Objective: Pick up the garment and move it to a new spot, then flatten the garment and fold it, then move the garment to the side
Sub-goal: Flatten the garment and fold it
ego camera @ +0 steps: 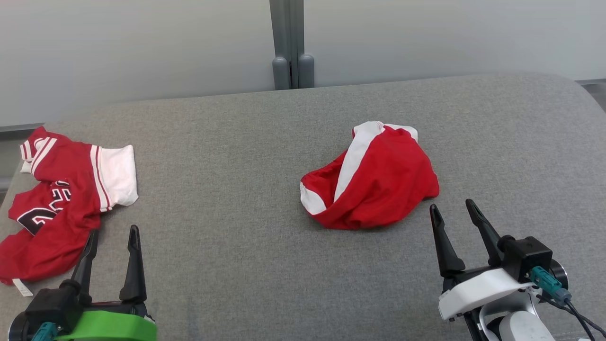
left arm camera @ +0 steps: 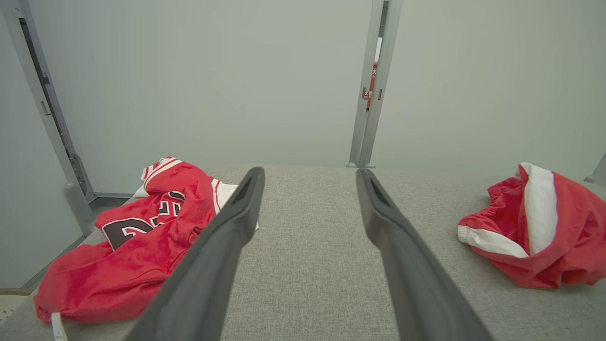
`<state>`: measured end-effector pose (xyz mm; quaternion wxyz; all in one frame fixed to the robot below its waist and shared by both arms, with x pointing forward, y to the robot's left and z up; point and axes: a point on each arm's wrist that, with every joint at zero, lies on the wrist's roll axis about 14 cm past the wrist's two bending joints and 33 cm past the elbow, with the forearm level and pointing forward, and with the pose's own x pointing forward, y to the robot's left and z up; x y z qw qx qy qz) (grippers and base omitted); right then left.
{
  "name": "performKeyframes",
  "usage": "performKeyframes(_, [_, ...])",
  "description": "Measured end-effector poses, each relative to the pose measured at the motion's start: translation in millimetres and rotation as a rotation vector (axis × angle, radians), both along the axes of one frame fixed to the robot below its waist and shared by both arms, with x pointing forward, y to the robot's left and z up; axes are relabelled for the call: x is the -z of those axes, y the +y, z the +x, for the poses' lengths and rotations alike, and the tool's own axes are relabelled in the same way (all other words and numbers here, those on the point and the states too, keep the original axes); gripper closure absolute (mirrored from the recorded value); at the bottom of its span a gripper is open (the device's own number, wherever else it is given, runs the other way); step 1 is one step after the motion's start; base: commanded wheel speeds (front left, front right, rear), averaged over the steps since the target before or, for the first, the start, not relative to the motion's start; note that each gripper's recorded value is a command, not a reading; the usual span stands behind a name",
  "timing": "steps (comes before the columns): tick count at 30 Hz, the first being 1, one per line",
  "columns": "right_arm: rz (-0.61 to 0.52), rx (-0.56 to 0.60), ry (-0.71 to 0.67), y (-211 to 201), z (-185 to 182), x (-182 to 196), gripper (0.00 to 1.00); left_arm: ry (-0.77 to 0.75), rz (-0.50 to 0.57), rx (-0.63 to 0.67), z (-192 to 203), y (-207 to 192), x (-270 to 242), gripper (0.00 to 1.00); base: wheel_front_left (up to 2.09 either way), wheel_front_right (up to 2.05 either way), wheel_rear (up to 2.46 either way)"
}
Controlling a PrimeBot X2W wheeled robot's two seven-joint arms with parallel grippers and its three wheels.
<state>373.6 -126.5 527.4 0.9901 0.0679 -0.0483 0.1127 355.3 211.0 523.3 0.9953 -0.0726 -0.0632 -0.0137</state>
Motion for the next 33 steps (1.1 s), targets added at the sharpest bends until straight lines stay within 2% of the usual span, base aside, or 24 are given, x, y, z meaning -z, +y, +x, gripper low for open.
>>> performKeyframes(33, [0.004,0.005,0.008,-0.9,-0.8,2.4,0.00,0.018,0.005,0.008,2.0,-1.9,5.8,0.00,0.00,0.00,0.00])
